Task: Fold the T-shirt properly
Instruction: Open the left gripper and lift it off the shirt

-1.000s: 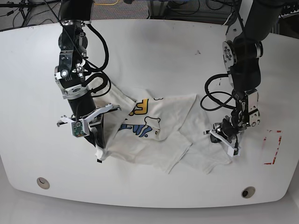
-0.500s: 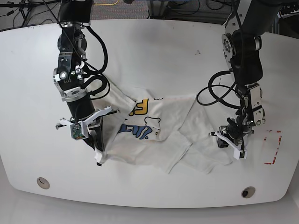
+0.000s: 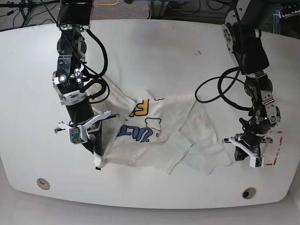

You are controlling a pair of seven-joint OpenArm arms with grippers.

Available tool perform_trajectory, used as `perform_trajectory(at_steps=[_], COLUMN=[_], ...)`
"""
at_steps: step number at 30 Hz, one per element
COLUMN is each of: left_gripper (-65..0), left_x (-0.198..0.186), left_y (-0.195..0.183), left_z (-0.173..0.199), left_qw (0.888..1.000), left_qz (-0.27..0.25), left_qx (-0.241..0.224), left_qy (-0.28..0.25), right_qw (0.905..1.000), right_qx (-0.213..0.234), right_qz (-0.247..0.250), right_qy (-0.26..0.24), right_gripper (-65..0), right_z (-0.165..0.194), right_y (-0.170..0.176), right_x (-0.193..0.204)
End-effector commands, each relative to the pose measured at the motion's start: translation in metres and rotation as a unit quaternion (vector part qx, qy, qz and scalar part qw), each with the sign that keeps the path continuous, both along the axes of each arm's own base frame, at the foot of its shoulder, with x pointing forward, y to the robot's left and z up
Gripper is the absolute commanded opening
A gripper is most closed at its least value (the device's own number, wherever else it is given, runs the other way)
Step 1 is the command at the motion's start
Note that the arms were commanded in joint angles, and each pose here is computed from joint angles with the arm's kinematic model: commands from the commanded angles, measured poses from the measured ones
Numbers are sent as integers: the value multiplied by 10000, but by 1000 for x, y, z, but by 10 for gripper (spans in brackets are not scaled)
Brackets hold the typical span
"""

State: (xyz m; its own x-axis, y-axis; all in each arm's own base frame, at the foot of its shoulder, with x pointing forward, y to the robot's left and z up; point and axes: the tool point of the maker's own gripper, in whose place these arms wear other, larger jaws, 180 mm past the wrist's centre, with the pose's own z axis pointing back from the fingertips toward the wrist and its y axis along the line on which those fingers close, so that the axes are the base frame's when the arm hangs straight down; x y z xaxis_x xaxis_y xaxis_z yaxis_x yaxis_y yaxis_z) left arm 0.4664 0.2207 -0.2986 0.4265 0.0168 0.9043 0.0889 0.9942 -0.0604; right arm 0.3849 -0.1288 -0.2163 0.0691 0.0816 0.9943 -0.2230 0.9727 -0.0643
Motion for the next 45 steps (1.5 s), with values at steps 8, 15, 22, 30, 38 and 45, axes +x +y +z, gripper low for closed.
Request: perform_trajectory(at_steps=[8, 15, 22, 30, 38, 45], left_gripper=[-650, -650, -579, -352, -191, -162], left_x=[-22, -44, -61, -61, -66, -73], left_y=[42, 59, 69, 72, 73, 74], left_z=[60, 42, 16, 20, 21, 18], left_qw=[9968, 9968, 9976, 9977, 9974, 9972], left_qz=[357, 484, 595, 646, 662, 676], left_qx=[513, 618, 331, 221, 225, 287], left_qy=[-490, -164, 158, -38, -173, -166], right_qw=[9994, 9995, 9993, 9997, 9997, 9996], right_qx=[101, 156, 261, 196, 212, 233], right_qz=[2, 5, -51, -28, -53, -70], right_qy=[-316, -288, -254, -172, -146, -141], right_gripper=[-648, -648, -648, -645, -644, -646], right_z=[18, 16, 13, 8, 6, 6], right_y=[1, 4, 5, 4, 3, 3], right_x=[0, -2, -5, -3, -4, -4])
